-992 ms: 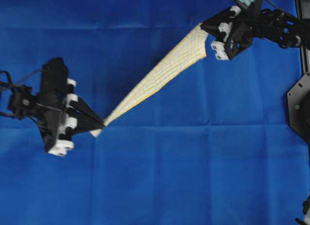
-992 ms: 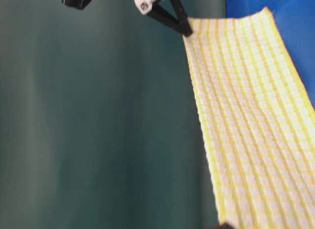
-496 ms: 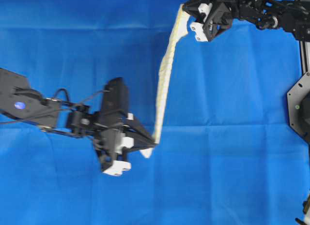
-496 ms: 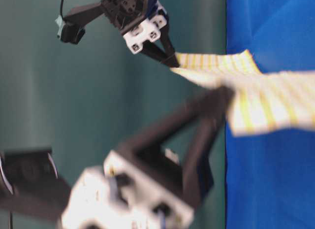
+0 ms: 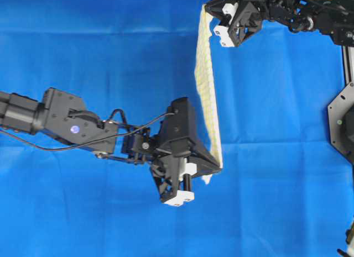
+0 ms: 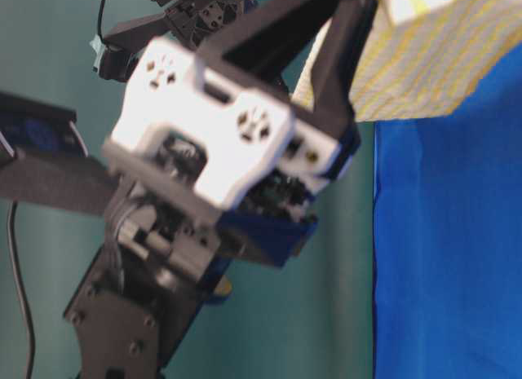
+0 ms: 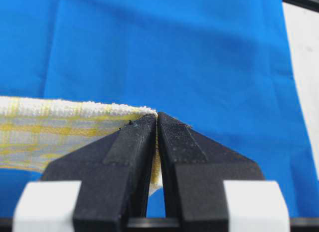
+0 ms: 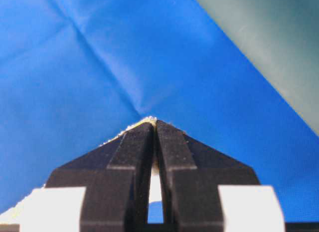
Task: Fold the yellow towel.
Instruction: 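Lift the strip and swing it vertical, right gripper up, left down, then lay the strip down vertically and open both grippers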
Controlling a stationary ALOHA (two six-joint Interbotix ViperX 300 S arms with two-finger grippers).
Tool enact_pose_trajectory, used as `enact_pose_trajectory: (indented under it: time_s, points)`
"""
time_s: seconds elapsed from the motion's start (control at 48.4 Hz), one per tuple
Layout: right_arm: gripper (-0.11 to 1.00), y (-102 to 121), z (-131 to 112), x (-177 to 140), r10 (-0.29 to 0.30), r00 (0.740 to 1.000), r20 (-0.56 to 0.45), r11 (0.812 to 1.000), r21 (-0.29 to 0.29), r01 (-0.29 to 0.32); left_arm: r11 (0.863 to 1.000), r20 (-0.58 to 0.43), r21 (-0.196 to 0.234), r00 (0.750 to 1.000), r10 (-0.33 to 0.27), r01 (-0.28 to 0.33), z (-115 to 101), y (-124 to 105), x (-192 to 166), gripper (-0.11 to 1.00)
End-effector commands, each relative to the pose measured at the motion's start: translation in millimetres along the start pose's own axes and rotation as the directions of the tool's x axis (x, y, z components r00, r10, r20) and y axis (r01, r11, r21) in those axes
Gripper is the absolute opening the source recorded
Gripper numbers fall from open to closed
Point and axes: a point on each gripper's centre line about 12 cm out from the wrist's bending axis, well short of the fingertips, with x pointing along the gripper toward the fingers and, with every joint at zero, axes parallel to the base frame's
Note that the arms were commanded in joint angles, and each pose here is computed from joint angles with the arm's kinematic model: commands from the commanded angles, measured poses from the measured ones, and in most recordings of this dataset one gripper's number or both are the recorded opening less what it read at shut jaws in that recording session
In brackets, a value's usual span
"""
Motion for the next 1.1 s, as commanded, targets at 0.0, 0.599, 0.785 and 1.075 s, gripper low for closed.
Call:
enact_pose_trajectory:
  time_s: [0.0,0.599,0.785,1.075]
  points:
    - [0.01,-11,19,-2,-0.025,0.998,0.052,1.000,0.016,0.024,0.999,0.038,0.023,0.999,-0.039,0.038,15,-19,-2,0.01]
    - [0.01,-15,8,-3,-0.034,0.999,0.026,0.999,0.011,0.034,0.999,0.011,0.025,1.000,-0.024,0.024,-11,-8,12,0.01]
    - [0.01,-8,9,3,-0.020,1.000,0.022,1.000,0.005,0.019,0.999,0.001,0.027,1.000,-0.023,0.023,-18,-7,7,0.01]
    - [0.01,10,10,32,0.013,1.000,-0.005,1.000,-0.018,-0.013,0.999,0.027,0.032,0.999,-0.043,0.042,-38,-6,-17,0.01]
